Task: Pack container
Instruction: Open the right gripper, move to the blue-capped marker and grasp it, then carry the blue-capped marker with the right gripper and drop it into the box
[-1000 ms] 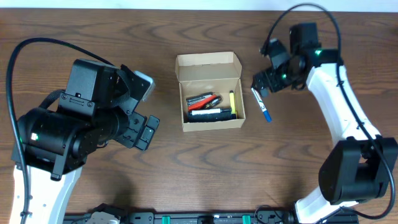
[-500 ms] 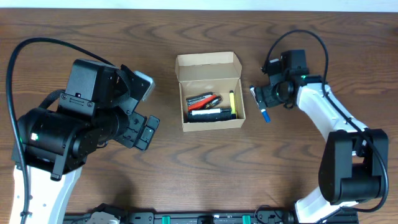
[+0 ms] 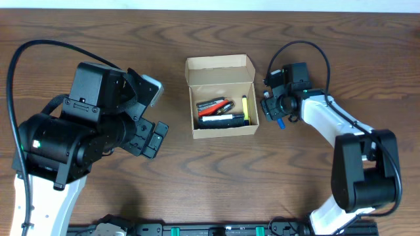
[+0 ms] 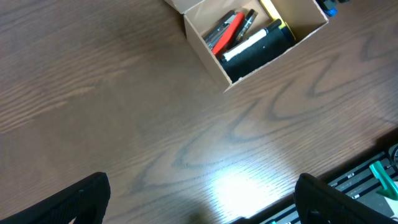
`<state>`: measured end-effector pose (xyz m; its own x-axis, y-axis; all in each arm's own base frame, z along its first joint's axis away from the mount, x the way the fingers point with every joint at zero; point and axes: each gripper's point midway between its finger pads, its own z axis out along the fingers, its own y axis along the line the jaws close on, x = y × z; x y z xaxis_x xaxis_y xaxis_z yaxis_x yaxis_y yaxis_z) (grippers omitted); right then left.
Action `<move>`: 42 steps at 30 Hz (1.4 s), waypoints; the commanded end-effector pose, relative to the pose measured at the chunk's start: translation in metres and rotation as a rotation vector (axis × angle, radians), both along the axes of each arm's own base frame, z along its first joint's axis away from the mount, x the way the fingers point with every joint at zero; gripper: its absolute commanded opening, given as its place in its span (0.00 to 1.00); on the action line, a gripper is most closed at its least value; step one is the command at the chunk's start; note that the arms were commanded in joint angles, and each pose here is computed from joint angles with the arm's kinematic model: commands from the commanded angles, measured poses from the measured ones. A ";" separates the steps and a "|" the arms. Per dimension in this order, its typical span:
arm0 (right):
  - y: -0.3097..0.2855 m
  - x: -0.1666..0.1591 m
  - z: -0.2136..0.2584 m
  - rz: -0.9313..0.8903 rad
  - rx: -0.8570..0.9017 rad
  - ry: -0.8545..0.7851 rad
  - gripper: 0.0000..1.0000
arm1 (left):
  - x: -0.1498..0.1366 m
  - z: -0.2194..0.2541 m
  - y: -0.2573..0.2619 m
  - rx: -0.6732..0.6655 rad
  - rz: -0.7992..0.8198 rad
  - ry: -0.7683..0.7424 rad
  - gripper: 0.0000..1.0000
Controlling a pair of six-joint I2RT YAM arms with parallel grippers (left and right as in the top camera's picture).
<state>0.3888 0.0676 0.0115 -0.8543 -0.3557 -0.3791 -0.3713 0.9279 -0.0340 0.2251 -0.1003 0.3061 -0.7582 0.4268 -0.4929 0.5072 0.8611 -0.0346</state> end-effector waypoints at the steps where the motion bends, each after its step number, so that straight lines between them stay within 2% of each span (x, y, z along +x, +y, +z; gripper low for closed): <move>1: 0.000 -0.006 -0.017 0.006 -0.012 0.040 0.71 | -0.001 -0.001 0.000 -0.009 0.008 0.010 0.95; 5: 0.000 -0.006 -0.019 0.006 -0.012 0.045 0.56 | -0.001 -0.001 -0.001 -0.009 0.008 0.011 0.95; 7: 0.000 -0.005 -0.018 0.006 -0.012 0.041 0.41 | -0.001 -0.001 0.000 -0.009 0.008 0.010 0.95; 9: 0.000 -0.004 -0.018 0.006 -0.011 0.036 0.30 | -0.001 -0.001 -0.001 -0.009 0.008 0.011 0.95; 18: 0.001 0.003 -0.006 -0.055 0.018 0.017 0.06 | -0.001 -0.001 0.000 -0.009 0.008 0.010 0.95; 21: 0.004 0.014 0.020 -0.083 0.039 -0.016 0.01 | -0.001 -0.001 -0.001 -0.009 0.008 0.011 0.95; 23: 0.005 0.024 0.046 -0.081 0.047 -0.060 0.01 | -0.001 -0.001 -0.001 -0.009 0.008 0.011 0.95; 30: 0.022 0.056 0.177 -0.048 0.107 -0.335 0.01 | -0.001 -0.001 0.000 -0.009 0.008 0.010 0.95; 33: 0.054 0.052 0.219 0.146 0.131 -0.455 0.01 | -0.001 -0.001 0.000 -0.009 0.008 0.010 0.95; 36: 0.102 0.033 0.235 0.479 0.164 -0.523 0.01 | -0.001 -0.001 -0.001 -0.009 0.008 0.011 0.95; 40: 0.147 0.001 0.218 0.865 0.139 -0.527 0.01 | -0.001 -0.001 0.000 -0.009 0.008 0.010 0.95; 42: 0.158 -0.010 0.201 0.982 0.107 -0.498 0.01 | -0.001 -0.001 0.000 -0.009 0.008 0.010 0.95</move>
